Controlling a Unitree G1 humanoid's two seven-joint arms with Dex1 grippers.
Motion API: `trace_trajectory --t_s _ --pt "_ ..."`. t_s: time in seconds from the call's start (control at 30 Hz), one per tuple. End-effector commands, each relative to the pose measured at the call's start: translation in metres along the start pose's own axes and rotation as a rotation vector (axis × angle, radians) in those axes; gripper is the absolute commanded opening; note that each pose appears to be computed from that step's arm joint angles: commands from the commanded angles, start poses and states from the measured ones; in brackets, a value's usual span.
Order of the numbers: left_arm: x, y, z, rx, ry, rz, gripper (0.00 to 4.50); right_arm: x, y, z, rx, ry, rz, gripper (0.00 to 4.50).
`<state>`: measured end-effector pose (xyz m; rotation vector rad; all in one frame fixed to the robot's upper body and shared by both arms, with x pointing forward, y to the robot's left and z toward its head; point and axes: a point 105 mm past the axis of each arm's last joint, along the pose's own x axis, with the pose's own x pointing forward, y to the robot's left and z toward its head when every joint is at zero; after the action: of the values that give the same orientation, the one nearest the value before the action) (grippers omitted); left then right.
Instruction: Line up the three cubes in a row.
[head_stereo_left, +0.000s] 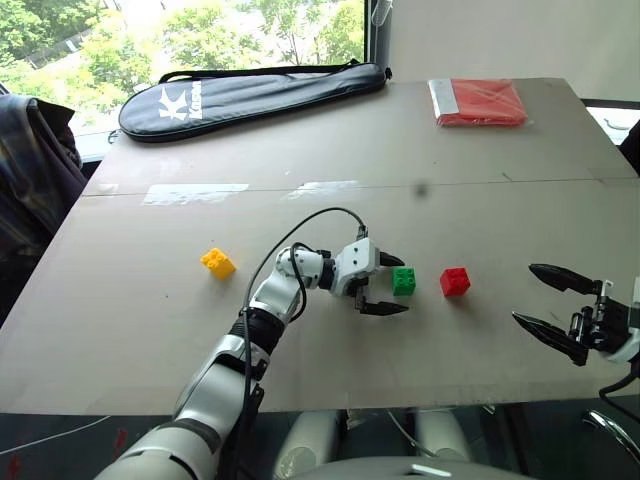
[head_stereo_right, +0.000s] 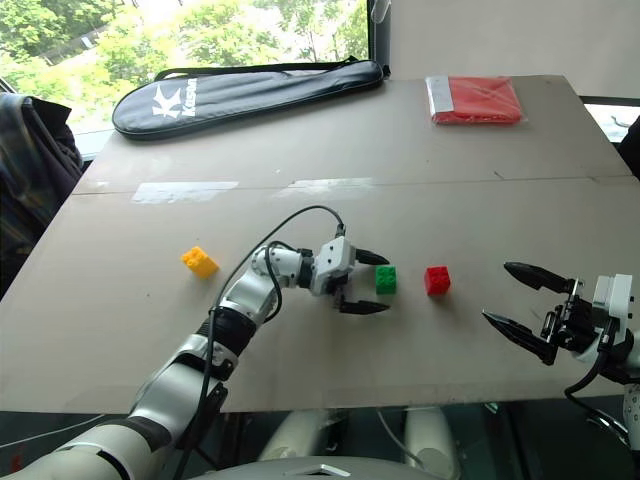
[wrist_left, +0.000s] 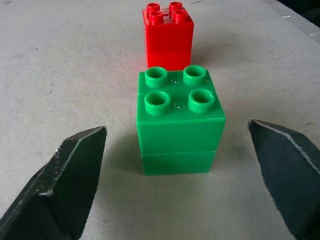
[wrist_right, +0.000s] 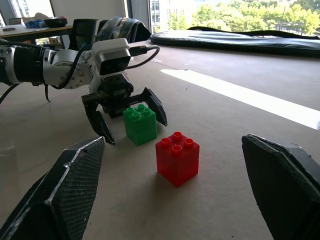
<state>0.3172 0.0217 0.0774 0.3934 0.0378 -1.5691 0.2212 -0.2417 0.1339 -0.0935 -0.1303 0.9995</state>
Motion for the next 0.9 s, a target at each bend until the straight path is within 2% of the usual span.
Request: trace_trajectory --t_s 0.03,0.2,0.37,0.5,0.6,0.7,0.8,0.9 --pt "-0.004 -0.001 -0.001 -0.003 0.003 0.006 4.41 -0.003 -0.002 0.007 -0.038 -0.004 -0.005 4.50" --pt "-0.015 0.004 0.012 0.004 -0.047 0.049 4.41 -0.002 -0.002 0.008 -0.037 -0.011 0.004 4.50" --pt "-0.055 0.006 0.065 0.040 -0.282 0.160 4.41 0.004 -0.002 0.015 -0.038 -0.057 0.053 4.50" --pt "-0.085 0.002 0.084 0.056 -0.356 0.325 4.41 0.015 -0.001 0.022 -0.036 -0.092 0.103 4.50" --pt "-0.126 0.015 0.085 0.051 -0.378 0.726 4.41 0.029 -0.002 0.025 -0.041 -0.117 0.140 4.50" --pt "-0.178 0.001 0.071 -0.020 -0.378 1.012 4.41 0.039 -0.005 0.027 -0.046 -0.135 0.163 4.50" --pt "-0.223 -0.018 0.059 -0.054 -0.330 1.209 4.41 0.045 -0.007 0.030 -0.038 -0.147 0.192 4.50" --pt "-0.253 -0.040 0.046 -0.087 -0.276 1.337 4.41 0.047 -0.011 0.032 -0.030 -0.149 0.229 4.50"
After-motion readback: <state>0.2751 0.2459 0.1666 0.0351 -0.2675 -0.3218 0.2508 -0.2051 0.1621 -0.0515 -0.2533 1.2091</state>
